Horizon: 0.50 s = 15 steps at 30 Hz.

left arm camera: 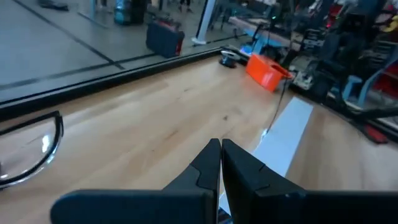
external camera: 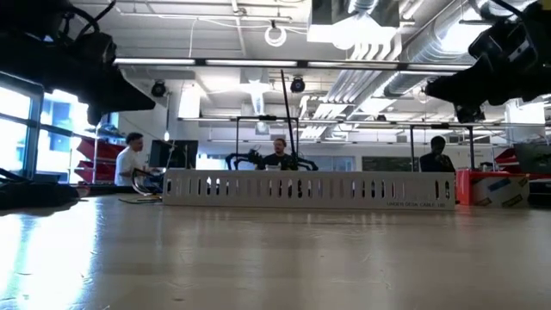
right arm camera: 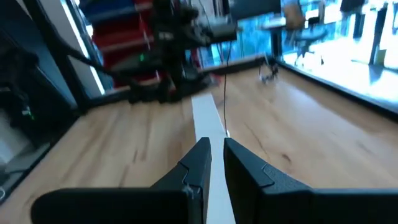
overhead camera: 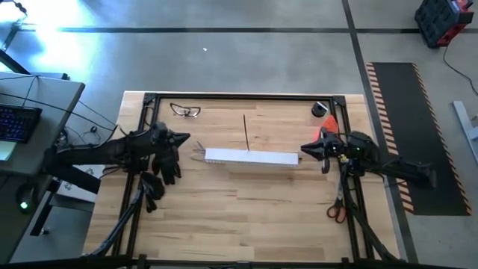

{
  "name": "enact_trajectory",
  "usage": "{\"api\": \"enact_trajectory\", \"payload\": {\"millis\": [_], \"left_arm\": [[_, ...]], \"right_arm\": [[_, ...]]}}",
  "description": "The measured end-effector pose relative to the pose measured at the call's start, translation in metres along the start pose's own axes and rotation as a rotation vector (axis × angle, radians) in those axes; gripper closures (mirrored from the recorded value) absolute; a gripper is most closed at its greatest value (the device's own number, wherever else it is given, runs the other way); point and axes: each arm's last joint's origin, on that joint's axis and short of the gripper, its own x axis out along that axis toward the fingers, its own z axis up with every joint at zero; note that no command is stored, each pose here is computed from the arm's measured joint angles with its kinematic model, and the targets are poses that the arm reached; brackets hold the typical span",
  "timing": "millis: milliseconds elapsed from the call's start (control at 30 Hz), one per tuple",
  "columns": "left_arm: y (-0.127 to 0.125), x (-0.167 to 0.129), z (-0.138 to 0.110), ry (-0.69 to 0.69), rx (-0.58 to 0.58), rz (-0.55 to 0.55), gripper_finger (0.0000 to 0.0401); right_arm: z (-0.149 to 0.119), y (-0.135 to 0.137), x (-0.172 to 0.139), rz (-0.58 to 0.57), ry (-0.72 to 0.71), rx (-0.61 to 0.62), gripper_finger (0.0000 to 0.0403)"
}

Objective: Ziptie cables
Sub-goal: Return to Home Position

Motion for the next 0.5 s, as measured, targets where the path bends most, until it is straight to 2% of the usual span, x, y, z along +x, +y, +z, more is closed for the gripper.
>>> {"api": "enact_trajectory", "payload": {"millis": [200, 300, 367, 500], "left_arm": [[0.017, -0.002, -0.018, -0.053, -0.005, 0.022, 0.0401], [0.018, 0.0, -0.018, -0.107, 0.006, -0.035, 0.0401], [0.02, 0.001, -0.019, -0.106, 0.018, -0.04, 0.0401], [0.024, 0.004, -0.019, -0.092, 0.046, 0.002, 0.0401]], "right_arm": [[-0.001, 0.0, -0.005, -0.018, -0.085, -0.044, 0.0375], [-0.005, -0.003, 0.0, -0.058, -0.105, -0.057, 0.0375], [-0.007, -0.003, 0.003, -0.01, -0.122, -0.067, 0.0375], [-0.012, 0.0, 0.009, 0.119, -0.046, -0.096, 0.0376]]}}
